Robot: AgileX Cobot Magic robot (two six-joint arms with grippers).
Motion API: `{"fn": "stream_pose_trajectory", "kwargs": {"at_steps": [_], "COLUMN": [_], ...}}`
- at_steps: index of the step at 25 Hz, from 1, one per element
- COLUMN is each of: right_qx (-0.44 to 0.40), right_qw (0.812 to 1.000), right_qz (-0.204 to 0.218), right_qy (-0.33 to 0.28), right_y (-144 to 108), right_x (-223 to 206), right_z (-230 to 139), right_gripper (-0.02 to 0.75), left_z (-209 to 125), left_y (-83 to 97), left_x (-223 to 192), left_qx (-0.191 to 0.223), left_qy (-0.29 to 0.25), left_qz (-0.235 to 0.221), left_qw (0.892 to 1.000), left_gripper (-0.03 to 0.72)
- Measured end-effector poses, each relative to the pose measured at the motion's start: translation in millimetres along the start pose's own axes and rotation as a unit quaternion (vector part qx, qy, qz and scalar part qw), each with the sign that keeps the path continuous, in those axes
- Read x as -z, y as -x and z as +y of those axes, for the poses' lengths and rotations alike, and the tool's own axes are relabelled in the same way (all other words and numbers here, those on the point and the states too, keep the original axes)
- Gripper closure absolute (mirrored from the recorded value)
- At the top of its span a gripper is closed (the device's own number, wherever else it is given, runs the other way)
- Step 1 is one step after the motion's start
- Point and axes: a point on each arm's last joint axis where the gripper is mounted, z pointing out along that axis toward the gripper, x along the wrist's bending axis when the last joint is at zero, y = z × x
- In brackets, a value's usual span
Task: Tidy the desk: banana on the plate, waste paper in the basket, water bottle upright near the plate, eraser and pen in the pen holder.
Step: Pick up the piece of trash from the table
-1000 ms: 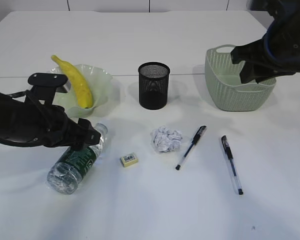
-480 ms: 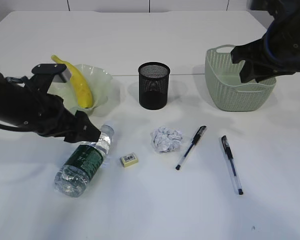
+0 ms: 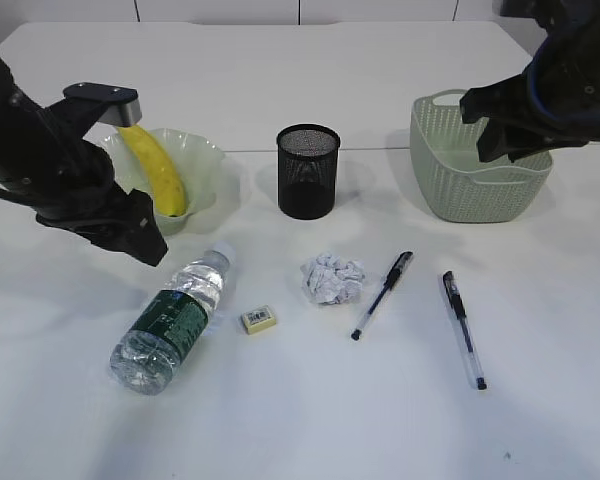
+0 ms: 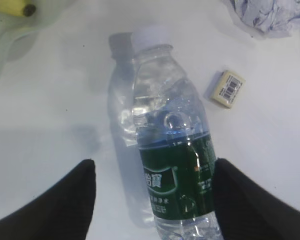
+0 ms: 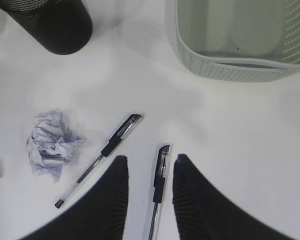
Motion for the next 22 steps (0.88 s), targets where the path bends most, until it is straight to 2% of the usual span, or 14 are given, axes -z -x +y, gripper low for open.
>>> {"fn": "stream_pose_trajectory", "kwargs": {"at_steps": [5,10,15,22], "right_qx": [-0.002,-0.002,-0.002,-0.002], "right_qw": [1.000,1.000,1.000,1.000], "right_qz": [0.002,0.002,0.002,0.003], "right_qy": [0.003,0.003,0.003,0.003], "right_y": [-0.3,-0.4,-0.4,-0.5], "right_x": [0.0,0.0,0.0,0.0], "right_z": [0.5,0.5,0.5,0.5], "right_gripper": [0.507,0.507,0.507,0.507], "left_z": [5.9,11.2,23.8,40.2], "left_y": [-0.7,-4.1,-4.9,6.2], "left_x": [6.8,-1.2,-0.4,-2.8], "left_qx": [0.007,0.027,0.027,0.007], "left_qy": [-0.031,-0.093,-0.092,-0.106], "left_qz": [0.004,-0.002,-0.002,0.002], "left_qw": [0.999,0.995,0.995,0.994], "left_gripper": [0.171,0.171,0.182,0.184]}}
